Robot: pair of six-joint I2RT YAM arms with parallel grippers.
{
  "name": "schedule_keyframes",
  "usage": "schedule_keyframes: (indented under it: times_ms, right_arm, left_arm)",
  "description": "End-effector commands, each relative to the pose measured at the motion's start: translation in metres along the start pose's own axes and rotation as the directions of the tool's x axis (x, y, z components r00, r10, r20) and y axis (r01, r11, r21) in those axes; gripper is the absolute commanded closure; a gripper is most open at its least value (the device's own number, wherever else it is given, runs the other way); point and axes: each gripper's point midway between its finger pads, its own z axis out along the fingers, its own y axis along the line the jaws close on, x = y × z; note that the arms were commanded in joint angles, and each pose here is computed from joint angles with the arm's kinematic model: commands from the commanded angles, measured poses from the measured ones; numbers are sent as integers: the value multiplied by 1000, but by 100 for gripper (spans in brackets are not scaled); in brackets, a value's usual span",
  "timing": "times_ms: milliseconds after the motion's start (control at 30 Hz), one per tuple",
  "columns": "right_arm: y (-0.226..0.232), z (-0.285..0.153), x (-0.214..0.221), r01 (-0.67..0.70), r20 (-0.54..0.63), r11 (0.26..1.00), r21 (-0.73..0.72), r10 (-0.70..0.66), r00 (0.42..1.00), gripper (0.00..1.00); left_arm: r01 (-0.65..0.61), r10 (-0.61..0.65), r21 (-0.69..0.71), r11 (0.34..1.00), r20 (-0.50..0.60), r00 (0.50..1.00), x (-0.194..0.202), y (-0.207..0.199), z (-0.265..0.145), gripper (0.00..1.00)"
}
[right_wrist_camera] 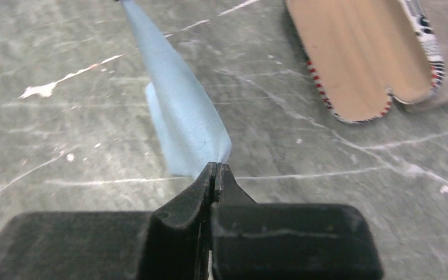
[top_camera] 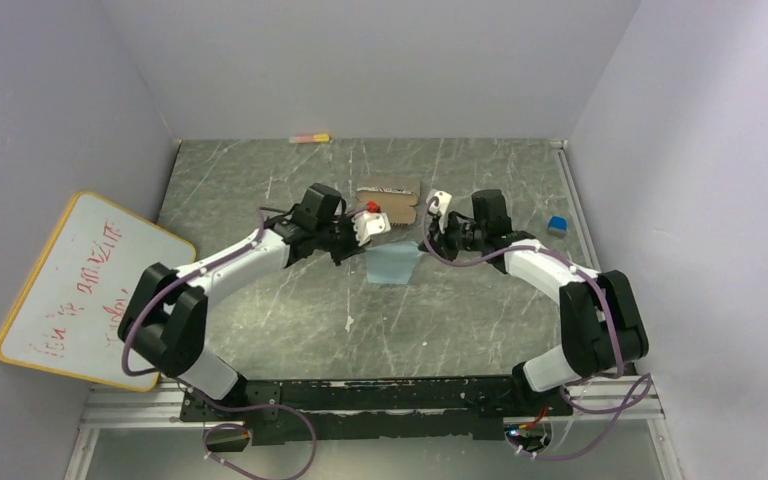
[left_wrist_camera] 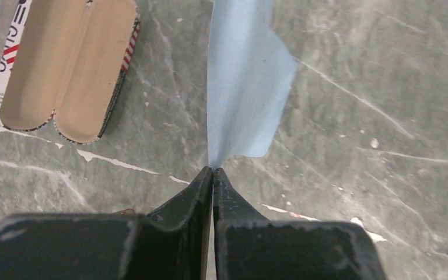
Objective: Organize the sunglasses
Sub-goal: Adjust the glasses cleaning cloth at the center of the board.
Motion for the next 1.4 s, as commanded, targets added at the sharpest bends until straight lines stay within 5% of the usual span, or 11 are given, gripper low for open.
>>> schedule_keyframes:
  times_ms: [0,367,733,1367]
  right_arm:
    - [29,-12,-17,148,109,983,-112,-136,985,100]
    - [82,-46,-29,274,198,935,-226,-232,952,100]
    - [114,-77,-44,257,232,932,-254,-200,952,100]
    - [55,-28,-29,102,153,984,-148,-79,985,100]
  left_arm:
    - [-79,72,76,994,95,993,-15,-22,-15,90]
    - [-151,120,208,966,156,981,-19,-60,-40,91]
    - [-203,136,261,944,251,958,-44,-82,-76,92]
    - [-28,17,151,988,77,997,-19,-30,-11,95]
